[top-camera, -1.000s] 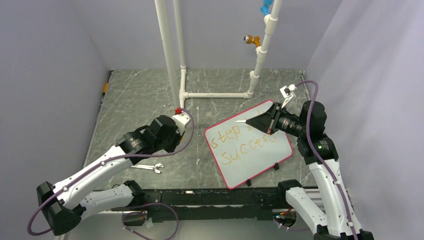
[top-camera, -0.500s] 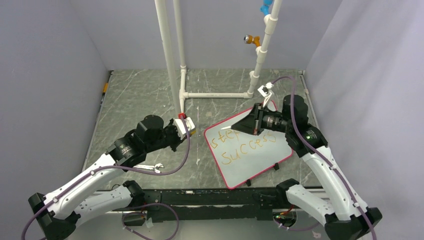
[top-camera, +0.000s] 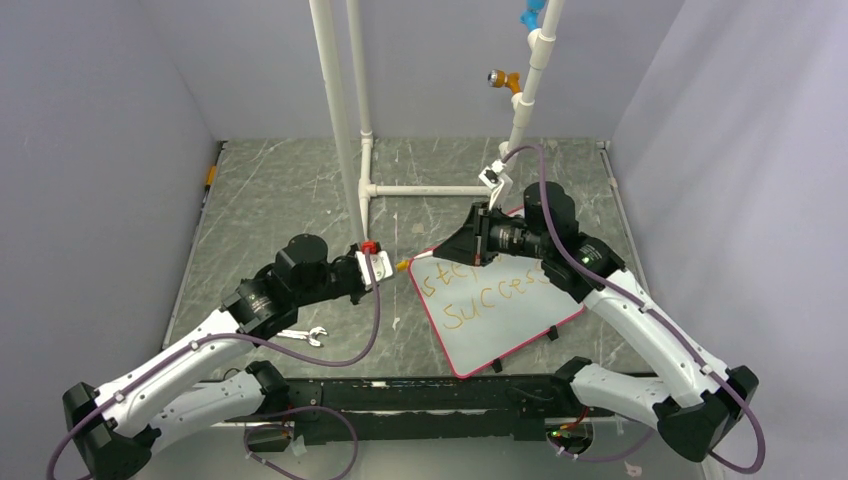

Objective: Write a sentence on the whiteboard
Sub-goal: Insert the pen cap into the whiteboard marker.

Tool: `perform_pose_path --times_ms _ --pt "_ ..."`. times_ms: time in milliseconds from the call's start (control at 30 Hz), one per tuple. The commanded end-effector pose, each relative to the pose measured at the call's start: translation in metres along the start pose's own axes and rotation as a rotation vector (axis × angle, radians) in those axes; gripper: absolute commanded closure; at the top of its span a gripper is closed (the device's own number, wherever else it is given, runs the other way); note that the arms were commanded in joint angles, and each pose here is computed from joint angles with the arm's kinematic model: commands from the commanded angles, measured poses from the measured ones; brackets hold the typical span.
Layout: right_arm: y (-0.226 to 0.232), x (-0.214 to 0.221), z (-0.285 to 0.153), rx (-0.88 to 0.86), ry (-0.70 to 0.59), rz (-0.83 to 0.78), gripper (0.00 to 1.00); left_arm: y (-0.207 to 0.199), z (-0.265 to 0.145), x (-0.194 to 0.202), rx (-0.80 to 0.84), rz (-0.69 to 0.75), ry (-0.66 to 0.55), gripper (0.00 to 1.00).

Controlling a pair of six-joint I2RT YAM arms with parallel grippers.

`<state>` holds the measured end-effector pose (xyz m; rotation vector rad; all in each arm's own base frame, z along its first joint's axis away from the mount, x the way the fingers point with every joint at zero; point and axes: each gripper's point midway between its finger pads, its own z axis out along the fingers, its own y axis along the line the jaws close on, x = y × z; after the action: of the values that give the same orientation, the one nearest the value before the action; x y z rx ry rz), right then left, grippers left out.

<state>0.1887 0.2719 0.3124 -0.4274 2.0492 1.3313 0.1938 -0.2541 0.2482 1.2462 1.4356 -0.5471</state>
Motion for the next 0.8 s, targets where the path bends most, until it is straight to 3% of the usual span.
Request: perform_pose_path --times_ms 0,767 --pt "0.015 -0.027 0.006 -0.001 -0.092 -0.043 1.0 0.003 -0.004 -0.021 -0.009 0.057 -0.101 1.0" --pt "0.014 -0.016 0.019 0.025 -0.064 -0.044 1.0 0.005 -0.003 -0.018 -0.031 0.033 -0.097 1.0"
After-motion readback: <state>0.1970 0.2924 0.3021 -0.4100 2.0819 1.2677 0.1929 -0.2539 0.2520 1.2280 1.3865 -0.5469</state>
